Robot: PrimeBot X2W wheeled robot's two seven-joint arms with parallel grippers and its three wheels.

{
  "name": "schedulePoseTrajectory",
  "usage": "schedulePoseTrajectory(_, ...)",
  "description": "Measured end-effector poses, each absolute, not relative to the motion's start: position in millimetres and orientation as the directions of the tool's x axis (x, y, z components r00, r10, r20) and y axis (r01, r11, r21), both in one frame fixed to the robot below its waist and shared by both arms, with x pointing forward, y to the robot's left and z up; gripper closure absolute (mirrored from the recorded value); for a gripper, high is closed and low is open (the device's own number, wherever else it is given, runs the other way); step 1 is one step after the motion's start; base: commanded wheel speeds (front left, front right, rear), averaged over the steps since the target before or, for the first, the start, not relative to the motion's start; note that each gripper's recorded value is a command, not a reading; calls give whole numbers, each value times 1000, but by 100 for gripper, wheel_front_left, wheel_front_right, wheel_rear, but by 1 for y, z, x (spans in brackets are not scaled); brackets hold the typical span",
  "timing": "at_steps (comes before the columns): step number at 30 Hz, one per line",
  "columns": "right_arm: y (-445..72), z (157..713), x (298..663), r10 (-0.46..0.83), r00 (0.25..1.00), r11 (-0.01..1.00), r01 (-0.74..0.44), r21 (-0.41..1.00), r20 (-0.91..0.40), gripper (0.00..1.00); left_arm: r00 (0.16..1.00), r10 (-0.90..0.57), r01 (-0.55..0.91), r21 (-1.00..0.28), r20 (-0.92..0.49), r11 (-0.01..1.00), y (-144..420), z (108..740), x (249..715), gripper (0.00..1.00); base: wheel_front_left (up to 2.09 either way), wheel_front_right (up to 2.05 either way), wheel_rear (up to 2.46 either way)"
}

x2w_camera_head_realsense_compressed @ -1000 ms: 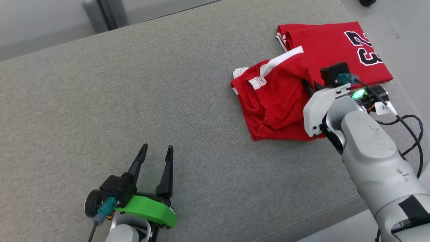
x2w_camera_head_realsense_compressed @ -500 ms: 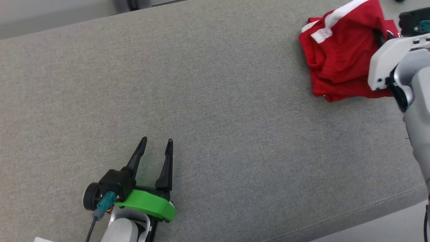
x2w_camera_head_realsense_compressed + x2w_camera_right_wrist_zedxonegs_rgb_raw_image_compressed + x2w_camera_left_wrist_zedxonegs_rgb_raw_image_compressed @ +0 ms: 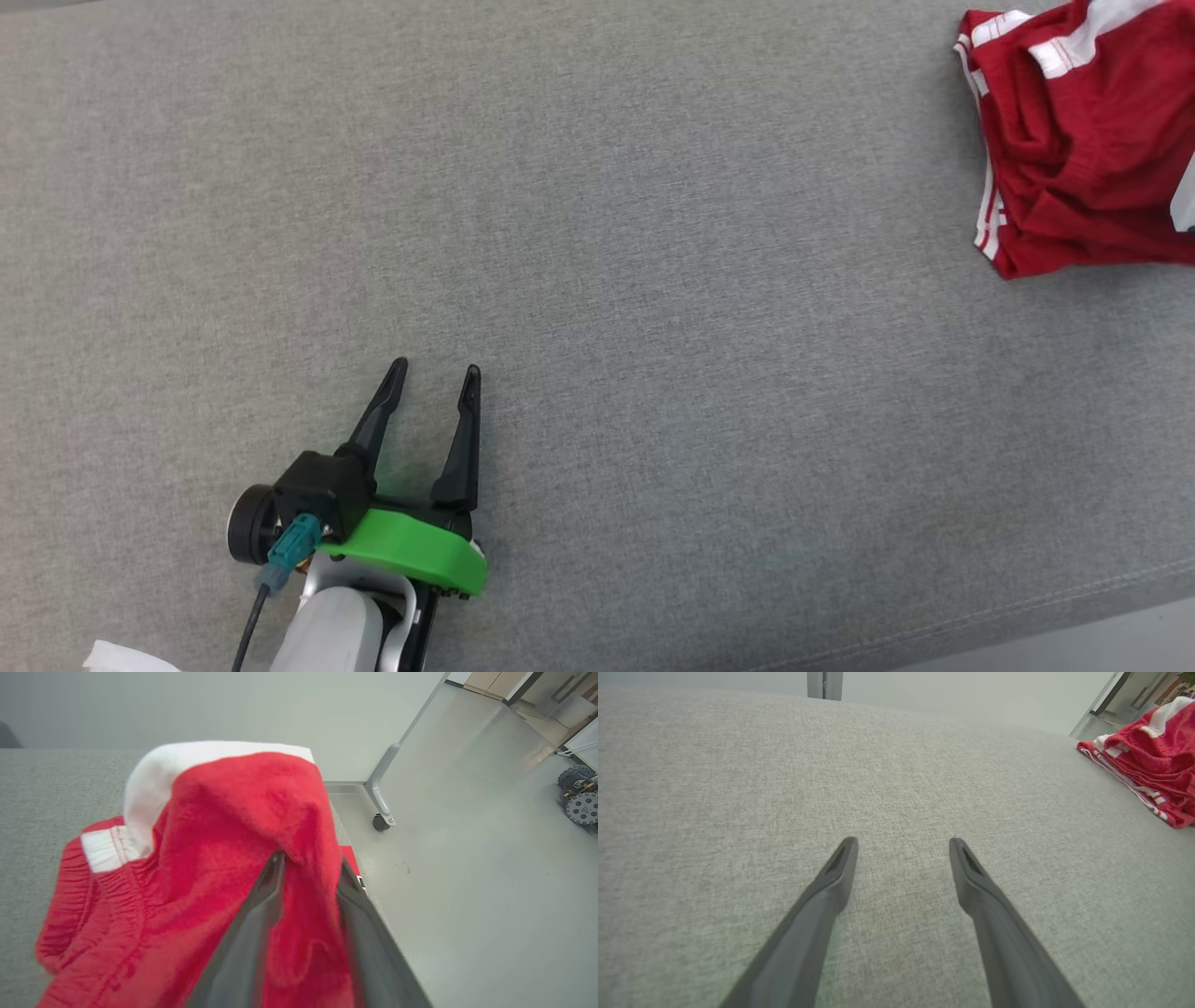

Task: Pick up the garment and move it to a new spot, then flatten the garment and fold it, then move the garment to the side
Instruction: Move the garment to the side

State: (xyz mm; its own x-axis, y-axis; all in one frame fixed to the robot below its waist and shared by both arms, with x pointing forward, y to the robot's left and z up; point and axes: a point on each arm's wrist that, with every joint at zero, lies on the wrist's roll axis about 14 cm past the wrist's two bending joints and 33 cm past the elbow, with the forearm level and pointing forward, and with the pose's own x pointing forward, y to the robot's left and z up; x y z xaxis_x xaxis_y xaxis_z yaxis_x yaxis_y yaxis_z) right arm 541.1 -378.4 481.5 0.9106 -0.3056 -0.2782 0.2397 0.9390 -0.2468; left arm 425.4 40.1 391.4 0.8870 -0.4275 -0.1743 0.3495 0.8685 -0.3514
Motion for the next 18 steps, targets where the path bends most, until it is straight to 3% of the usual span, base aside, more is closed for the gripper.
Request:
schedulePoseTrajectory(7,-367,472,544,-290,918,943,225,-246,-271,0,890,-418,339,-348,-181,874,44,390,425,0,0,0,0)
schedulePoseTrajectory(18,-323,508,551,-183,970,955,137,-261,-160,0,904,-407,348,-329,-129,878,47,414,424,0,0,0,0)
